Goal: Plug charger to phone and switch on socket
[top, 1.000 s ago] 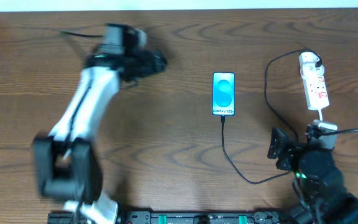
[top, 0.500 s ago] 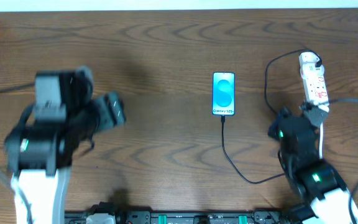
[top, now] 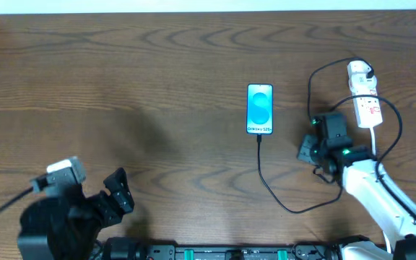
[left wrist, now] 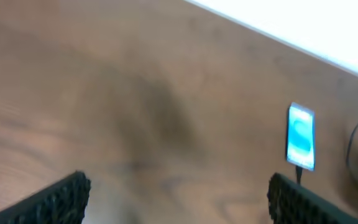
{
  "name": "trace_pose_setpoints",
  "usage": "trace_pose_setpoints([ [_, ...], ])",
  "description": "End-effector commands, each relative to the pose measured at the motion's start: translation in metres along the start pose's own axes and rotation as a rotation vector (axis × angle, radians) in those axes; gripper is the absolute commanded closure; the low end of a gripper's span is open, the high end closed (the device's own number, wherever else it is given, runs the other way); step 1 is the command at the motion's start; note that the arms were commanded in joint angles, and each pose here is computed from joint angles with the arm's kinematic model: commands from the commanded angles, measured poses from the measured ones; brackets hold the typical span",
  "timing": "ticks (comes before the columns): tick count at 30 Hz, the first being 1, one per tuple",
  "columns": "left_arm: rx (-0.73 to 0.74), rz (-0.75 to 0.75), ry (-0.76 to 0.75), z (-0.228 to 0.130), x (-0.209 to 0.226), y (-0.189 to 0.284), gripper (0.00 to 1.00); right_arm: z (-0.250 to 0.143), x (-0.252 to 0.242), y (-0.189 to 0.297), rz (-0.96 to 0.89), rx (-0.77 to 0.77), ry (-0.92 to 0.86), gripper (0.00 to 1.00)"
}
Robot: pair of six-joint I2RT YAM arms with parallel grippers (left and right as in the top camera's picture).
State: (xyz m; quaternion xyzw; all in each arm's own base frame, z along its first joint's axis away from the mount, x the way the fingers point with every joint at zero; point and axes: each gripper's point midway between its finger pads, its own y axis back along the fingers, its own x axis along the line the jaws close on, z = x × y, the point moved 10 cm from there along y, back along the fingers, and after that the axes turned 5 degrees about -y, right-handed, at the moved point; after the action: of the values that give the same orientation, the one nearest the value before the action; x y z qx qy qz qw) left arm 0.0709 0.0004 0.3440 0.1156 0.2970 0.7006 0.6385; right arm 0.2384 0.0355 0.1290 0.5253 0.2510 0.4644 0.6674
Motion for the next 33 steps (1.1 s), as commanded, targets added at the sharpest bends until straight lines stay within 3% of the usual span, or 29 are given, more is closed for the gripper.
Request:
trace_pose_setpoints([
  [1, -0.046, 0.013, 0.021, -0.008, 0.004, -0.025, 0.09, 0.026, -0.012, 0.024, -0.084, -0.059, -0.028, 0.99],
  [7, -0.177, -0.027, 0.025, -0.004, 0.001, -0.098, 0.09, 0.06, -0.051, 0.055, -0.217, -0.092, -0.193, 0.99],
  [12, -0.105, -0.062, 0.019, -0.006, -0.003, -0.133, 0.08, 0.099, -0.072, 0.066, -0.13, -0.205, -0.339, 0.99],
  [19, -0.113, -0.148, 0.001, -0.007, -0.009, -0.125, 0.08, 0.153, -0.086, 0.06, -0.087, -0.168, -0.452, 0.99],
  [26, -0.169, -0.158, -0.058, -0.019, -0.005, -0.093, 0.08, 0.217, -0.076, 0.014, -0.066, -0.012, -0.482, 0.99],
  [33, -0.09, -0.137, -0.061, -0.039, 0.001, -0.085, 0.08, 0.245, -0.076, -0.026, -0.072, 0.001, -0.533, 0.99],
])
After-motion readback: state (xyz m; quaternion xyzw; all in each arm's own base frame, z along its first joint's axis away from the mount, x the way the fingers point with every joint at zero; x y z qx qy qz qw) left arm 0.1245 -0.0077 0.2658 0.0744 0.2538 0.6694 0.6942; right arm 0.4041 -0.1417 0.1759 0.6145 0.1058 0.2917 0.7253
